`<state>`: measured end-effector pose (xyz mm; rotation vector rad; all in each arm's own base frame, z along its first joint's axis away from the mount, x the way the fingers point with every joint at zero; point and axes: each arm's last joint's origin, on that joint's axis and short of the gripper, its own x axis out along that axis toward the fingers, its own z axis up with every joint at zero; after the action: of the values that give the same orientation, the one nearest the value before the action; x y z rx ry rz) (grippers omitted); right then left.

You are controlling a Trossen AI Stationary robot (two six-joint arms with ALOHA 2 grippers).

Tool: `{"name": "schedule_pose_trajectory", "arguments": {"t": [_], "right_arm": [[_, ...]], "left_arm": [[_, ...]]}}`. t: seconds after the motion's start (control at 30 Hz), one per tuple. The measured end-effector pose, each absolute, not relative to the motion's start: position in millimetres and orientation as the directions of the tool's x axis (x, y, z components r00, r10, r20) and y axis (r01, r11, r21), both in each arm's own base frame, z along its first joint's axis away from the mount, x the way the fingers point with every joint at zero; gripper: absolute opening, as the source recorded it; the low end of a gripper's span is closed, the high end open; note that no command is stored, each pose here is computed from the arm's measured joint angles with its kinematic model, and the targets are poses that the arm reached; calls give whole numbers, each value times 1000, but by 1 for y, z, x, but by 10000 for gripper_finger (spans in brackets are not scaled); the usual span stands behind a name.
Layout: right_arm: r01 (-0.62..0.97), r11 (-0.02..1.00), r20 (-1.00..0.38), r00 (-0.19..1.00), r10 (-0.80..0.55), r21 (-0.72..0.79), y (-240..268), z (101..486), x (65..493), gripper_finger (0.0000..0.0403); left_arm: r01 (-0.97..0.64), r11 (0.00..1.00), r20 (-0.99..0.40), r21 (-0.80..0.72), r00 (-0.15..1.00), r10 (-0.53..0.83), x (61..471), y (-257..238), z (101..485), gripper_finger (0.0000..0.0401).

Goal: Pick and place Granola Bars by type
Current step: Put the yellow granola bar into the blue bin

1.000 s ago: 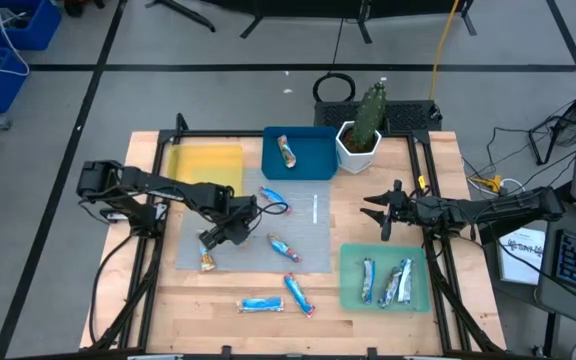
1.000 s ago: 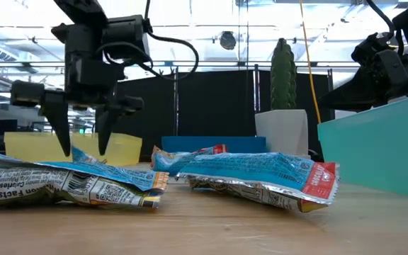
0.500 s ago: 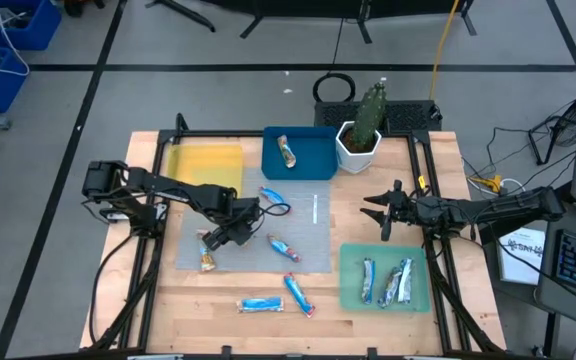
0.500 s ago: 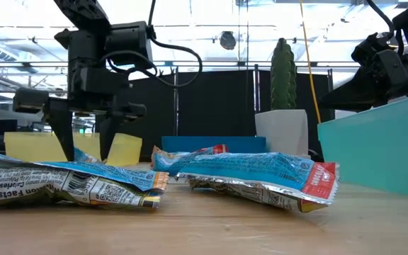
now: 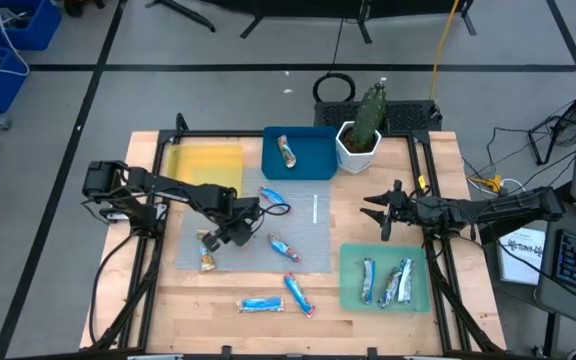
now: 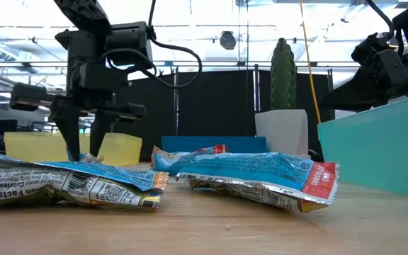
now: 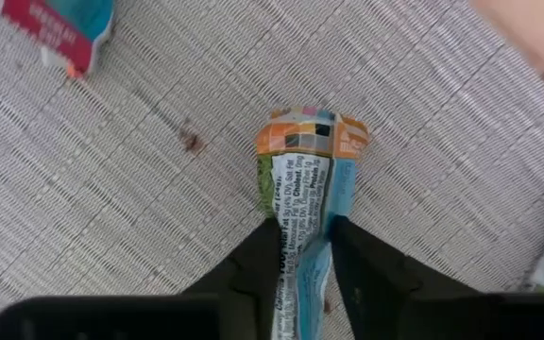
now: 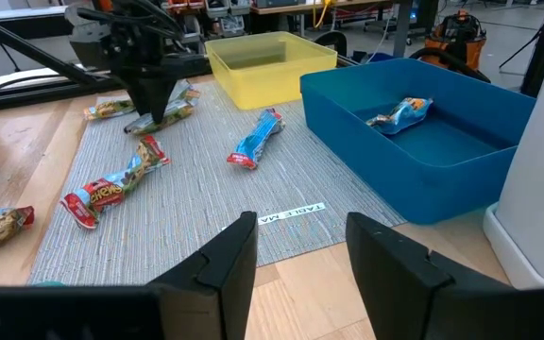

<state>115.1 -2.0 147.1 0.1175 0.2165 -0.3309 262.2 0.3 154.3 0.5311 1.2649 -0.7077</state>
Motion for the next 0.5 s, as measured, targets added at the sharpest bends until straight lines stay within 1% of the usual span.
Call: {"name": "schedule_pose_trajectory", "arguments": {"t": [0.13, 0.3, 0.5], "right_arm": [[334, 939, -230, 923, -309, 79, -2, 147, 115, 157], [334, 939, -230, 923, -309, 79, -2, 147, 115, 157], [334, 939, -230, 923, -309, 79, -2, 147, 115, 157]], "left_arm": [[724, 689, -971, -29, 143, -192, 262, 0, 154, 65], [667, 744, -973, -41, 144, -182, 262, 1, 154, 10], [636, 771, -974, -45, 145, -176, 262, 2, 154, 4]]}}
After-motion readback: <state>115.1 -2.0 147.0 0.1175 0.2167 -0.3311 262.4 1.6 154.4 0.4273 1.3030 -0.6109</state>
